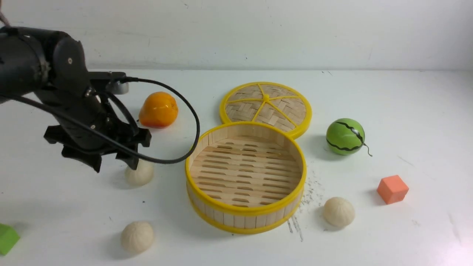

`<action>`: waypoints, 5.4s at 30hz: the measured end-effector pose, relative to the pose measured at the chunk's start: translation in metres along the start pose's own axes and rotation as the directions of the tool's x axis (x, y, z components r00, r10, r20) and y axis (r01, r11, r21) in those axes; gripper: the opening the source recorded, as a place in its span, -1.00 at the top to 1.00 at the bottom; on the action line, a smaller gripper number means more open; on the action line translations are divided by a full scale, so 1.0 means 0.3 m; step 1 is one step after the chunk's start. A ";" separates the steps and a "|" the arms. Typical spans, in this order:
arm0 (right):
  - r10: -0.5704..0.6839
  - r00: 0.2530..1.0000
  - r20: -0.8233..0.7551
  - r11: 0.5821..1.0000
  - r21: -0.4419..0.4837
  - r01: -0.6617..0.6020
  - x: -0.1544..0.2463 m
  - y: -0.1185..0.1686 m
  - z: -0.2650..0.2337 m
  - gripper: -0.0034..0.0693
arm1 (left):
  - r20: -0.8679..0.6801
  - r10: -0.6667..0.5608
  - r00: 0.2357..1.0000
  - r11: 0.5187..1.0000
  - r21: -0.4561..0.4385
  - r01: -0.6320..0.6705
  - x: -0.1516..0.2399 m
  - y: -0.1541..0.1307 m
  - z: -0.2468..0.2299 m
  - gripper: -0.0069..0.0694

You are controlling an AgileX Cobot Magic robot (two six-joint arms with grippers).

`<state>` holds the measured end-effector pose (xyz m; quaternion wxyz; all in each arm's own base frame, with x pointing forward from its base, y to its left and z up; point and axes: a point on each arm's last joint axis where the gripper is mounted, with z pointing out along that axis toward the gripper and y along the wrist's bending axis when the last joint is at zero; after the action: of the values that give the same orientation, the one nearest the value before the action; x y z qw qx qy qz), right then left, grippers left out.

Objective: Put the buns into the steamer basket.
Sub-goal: Use the left arm to grab a steamed stuffed bun, then use the left arm to put the steamed stuffed bun into the steamer, then use the left arm to grab a steamed stuffed bun, then use the left arm to put the steamed stuffed bun into the steamer, then use the right arm to grab a steamed stuffed bun

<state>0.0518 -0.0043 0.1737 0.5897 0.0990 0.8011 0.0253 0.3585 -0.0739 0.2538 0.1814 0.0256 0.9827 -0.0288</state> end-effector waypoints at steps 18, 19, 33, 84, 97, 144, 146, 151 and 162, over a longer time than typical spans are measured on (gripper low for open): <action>0.000 1.000 0.000 1.000 0.000 0.000 0.000 0.000 0.000 0.25 | 0.008 0.014 1.000 1.000 -0.008 -0.014 -0.050 -0.007 0.270 -0.18; 0.000 1.000 0.000 1.000 0.000 0.000 0.000 0.000 0.000 0.25 | 0.008 0.014 1.000 1.000 -0.008 -0.014 -0.050 -0.007 0.270 -0.05; 0.000 1.000 0.000 1.000 0.000 0.000 0.000 0.000 0.000 0.25 | 0.224 0.167 0.960 0.984 0.030 -0.178 -0.128 -0.201 -0.134 0.83; 0.000 1.000 0.000 1.000 0.000 0.000 0.000 0.000 0.000 0.25 | 0.004 0.180 0.984 0.984 -0.016 -0.180 0.184 -0.203 -0.223 -0.52; 0.000 1.000 0.000 1.000 0.000 0.000 0.000 0.000 0.000 0.25 | -0.039 0.151 0.988 0.988 -0.034 -0.152 0.346 -0.166 0.079 -0.52; 0.000 1.000 0.000 1.000 0.000 0.000 0.000 0.000 0.000 0.25 | 0.078 0.298 0.951 0.942 0.139 -0.306 -0.082 -0.404 0.160 0.68; 0.000 1.000 0.000 1.000 0.000 0.000 0.000 0.000 0.000 0.25 | 0.070 0.302 0.951 0.941 0.136 -0.309 -0.080 -0.404 0.174 0.47; 0.000 1.000 0.000 1.000 0.000 0.000 0.000 0.000 0.000 0.25 | 0.073 0.309 0.948 0.940 0.128 -0.316 -0.082 -0.402 0.169 -0.22; 0.000 1.000 0.000 1.000 0.000 0.000 0.000 0.000 0.000 0.25 | 0.116 0.266 0.957 0.953 0.121 -0.279 -0.110 -0.379 -0.097 -0.70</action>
<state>0.0518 -0.0043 0.1737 0.5897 0.0990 0.8011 0.0253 0.3720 -0.1868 0.2981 0.2297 0.1719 0.9553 -0.0718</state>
